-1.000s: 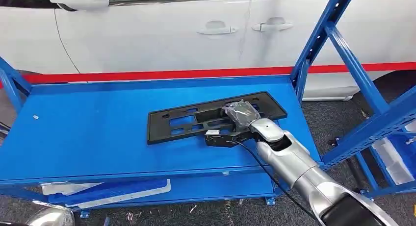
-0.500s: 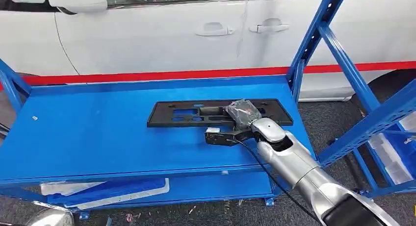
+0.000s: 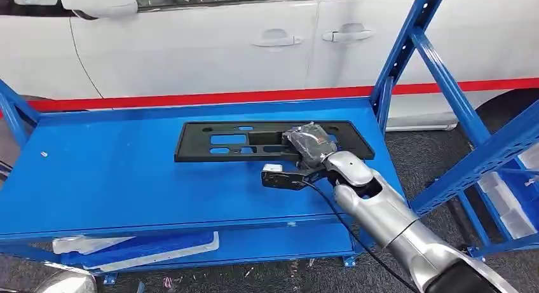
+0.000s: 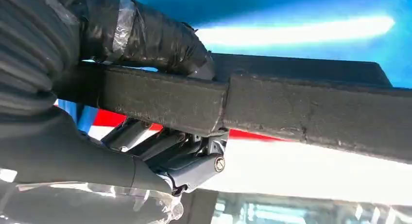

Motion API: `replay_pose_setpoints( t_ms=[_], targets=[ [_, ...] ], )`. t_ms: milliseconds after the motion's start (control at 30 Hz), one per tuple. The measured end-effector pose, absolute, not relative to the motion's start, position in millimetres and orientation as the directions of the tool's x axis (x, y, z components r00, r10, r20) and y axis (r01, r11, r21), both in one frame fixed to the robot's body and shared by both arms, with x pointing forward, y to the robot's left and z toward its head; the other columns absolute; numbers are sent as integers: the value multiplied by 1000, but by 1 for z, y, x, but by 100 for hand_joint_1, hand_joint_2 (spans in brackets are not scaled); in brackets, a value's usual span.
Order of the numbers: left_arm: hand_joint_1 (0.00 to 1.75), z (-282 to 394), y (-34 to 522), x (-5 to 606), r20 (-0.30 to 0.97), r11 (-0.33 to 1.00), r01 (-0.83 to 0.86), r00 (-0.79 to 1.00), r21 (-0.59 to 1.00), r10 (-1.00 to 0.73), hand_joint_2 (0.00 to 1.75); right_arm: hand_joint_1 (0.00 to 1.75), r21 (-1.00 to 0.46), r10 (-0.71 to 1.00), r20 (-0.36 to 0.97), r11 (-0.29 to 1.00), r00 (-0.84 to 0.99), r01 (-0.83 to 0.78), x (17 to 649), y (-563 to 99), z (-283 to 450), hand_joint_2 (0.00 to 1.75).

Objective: Take the parts from the cabinet and place them on the table.

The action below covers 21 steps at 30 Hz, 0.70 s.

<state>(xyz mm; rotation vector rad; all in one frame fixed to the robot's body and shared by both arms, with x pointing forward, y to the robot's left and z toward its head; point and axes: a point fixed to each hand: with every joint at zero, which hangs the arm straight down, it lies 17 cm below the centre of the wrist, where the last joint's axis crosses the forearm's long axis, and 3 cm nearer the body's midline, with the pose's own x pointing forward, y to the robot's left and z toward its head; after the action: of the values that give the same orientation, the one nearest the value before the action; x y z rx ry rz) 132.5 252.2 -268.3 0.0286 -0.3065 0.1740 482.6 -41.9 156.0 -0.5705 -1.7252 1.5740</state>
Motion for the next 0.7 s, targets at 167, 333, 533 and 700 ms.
replay_pose_setpoints(
  t_ms=[167,333,533,700],
  targets=[
    [0,-268,247,130,290,987,-162,944,-19,161,175,175,-947,652,309,277,-693,-161,464,-26,197,175],
    [0,-268,244,128,282,987,-154,946,-41,159,175,175,-907,529,353,396,-772,-144,440,-17,256,175],
    [0,-268,240,125,266,990,-133,953,-54,142,175,175,-893,471,284,448,-835,-51,415,-19,299,175],
    [0,-269,242,125,265,991,-126,955,-52,135,175,175,-890,455,271,454,-848,-41,402,-21,303,175]
  ],
)
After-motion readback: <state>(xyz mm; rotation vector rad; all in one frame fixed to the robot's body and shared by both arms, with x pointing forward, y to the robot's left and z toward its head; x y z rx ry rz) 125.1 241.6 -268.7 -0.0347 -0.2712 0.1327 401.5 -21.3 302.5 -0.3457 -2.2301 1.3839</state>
